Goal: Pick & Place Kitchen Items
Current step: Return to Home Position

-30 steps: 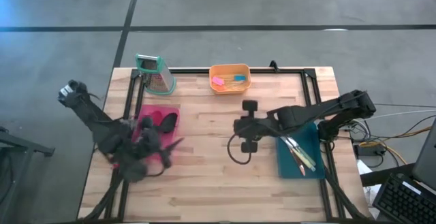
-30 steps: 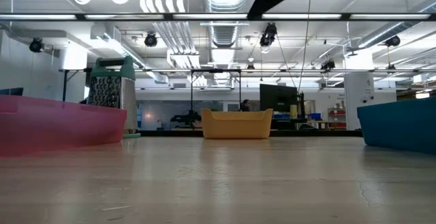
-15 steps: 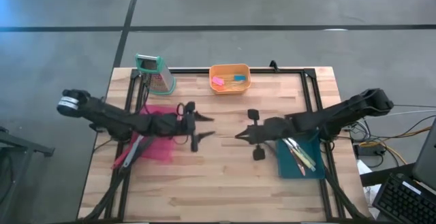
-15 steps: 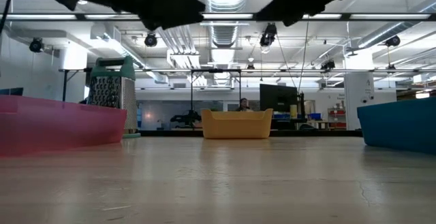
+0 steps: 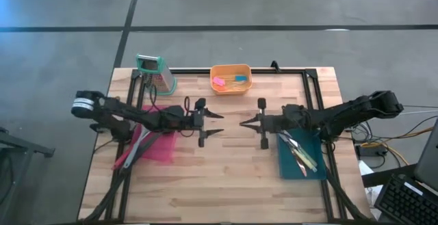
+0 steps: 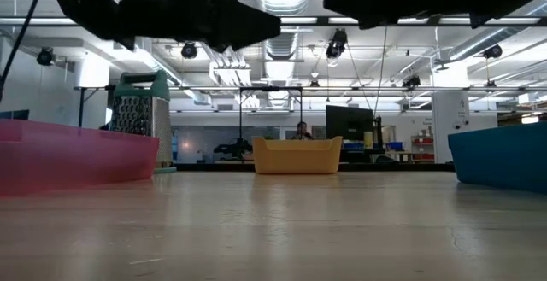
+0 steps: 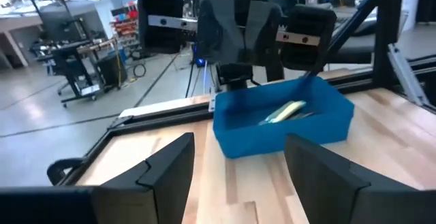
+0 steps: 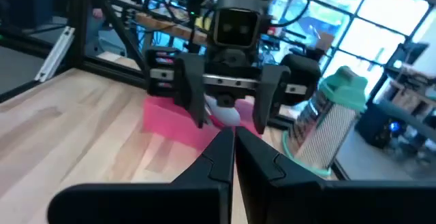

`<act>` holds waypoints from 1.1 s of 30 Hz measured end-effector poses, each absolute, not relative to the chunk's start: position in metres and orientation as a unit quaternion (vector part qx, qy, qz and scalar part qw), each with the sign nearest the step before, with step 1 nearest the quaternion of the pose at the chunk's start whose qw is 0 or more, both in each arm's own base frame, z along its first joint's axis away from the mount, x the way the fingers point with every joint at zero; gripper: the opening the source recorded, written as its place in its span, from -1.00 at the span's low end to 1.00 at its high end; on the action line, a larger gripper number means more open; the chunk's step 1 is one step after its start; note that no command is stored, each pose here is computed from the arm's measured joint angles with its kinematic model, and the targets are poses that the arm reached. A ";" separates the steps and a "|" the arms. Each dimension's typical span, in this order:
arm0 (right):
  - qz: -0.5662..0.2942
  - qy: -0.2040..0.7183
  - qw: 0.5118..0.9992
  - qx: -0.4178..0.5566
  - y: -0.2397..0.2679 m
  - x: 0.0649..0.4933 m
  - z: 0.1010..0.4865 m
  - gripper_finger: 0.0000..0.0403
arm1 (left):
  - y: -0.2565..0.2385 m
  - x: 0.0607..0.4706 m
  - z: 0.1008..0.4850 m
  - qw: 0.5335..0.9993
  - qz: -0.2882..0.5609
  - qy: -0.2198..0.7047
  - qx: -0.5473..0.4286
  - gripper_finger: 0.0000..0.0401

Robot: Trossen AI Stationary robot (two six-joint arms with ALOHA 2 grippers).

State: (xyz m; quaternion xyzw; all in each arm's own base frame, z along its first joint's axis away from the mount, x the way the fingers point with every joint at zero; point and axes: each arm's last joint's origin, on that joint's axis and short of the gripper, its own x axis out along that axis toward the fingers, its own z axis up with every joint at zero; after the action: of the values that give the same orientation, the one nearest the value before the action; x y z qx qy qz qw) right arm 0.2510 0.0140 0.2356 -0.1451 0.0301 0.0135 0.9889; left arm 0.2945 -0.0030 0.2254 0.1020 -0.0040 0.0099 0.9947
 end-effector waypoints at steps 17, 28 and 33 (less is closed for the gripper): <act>-0.002 0.070 0.989 -0.129 0.006 0.246 0.220 -0.96 | 0.001 0.310 0.206 0.994 0.048 0.006 0.097 0.16; -0.002 0.073 0.989 -0.129 0.006 0.246 0.219 -0.96 | 0.001 0.310 0.205 0.994 0.048 0.011 0.097 0.16; -0.002 0.073 0.989 -0.129 0.006 0.246 0.219 -0.96 | 0.001 0.310 0.205 0.994 0.048 0.011 0.097 0.16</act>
State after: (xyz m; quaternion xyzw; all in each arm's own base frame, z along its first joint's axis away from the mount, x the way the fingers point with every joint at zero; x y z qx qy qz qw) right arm 0.2463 0.0059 0.2194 -0.1294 0.0728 -0.0020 0.9889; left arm 0.3101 0.0011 0.2047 0.0970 0.0108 0.0476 0.9941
